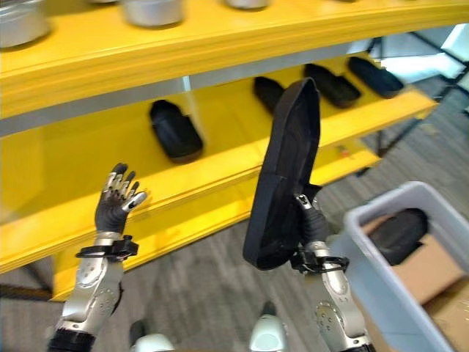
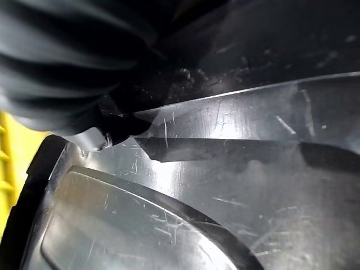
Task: Move parts from the plastic box to the shelf.
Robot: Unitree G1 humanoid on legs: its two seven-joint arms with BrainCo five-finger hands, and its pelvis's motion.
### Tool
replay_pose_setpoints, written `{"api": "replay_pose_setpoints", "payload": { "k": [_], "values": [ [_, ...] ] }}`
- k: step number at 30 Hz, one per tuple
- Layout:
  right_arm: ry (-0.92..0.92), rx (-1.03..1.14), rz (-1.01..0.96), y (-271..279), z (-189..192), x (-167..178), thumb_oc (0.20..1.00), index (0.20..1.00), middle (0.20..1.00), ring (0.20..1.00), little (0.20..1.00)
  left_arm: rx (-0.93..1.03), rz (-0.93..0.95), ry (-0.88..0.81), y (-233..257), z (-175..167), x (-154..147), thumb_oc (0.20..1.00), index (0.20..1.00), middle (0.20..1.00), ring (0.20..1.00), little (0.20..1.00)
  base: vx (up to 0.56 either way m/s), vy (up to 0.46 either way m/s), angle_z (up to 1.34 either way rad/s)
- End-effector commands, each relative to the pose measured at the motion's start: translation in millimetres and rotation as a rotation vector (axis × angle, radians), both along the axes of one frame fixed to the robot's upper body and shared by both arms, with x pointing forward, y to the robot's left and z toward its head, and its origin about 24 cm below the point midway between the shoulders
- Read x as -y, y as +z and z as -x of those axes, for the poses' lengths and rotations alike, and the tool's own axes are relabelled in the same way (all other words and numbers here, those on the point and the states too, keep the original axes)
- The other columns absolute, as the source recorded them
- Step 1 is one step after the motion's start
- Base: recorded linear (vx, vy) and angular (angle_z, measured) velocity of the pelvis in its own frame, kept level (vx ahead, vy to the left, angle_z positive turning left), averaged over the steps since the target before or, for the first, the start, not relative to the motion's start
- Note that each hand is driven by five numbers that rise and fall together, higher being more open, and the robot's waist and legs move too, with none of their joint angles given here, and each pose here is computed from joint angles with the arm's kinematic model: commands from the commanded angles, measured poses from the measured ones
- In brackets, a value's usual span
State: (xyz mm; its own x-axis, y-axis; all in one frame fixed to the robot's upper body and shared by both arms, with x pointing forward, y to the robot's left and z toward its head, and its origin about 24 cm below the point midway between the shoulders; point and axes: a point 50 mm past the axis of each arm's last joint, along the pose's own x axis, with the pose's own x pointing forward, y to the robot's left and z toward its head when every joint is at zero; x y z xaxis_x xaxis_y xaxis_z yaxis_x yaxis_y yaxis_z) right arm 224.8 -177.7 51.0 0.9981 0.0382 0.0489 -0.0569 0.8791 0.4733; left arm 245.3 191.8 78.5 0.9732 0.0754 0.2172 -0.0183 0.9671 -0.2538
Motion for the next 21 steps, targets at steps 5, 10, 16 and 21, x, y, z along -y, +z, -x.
{"api": "replay_pose_setpoints", "payload": {
  "k": [5, 10, 16, 21],
  "values": [
    [0.011, 0.187, -0.014, 32.6, -4.7, -0.6, 0.2, 0.2, 0.2, 0.2, 0.2, 0.032, -0.025, 0.02, 3.1, 19.9, -20.5, 1.0, 1.0, 1.0, 1.0, 1.0, 0.05, 0.223, 0.2],
    [0.062, 0.186, -0.017, 31.6, -2.7, -8.1, 0.2, 0.2, 0.2, 0.2, 0.2, 0.037, -0.059, 0.019, 5.6, 17.8, -24.1, 1.0, 1.0, 1.0, 1.0, 1.0, 0.06, 0.19, 0.06],
    [0.231, 0.169, -0.031, 29.4, -4.8, -36.2, 0.2, 0.2, 0.2, 0.2, 0.2, 0.032, -0.088, 0.0, 6.9, 13.2, -21.9, 1.0, 1.0, 1.0, 1.0, 1.0, 0.05, 0.072, 0.2],
    [0.425, 0.16, -0.079, 34.5, -19.1, -78.1, 0.2, 0.2, 0.2, 0.2, 0.2, 0.001, -0.115, 0.023, 4.9, 10.6, -27.1, 1.0, 1.0, 1.0, 1.0, 1.0, 0.05, 0.007, 0.28]
  ]
}}
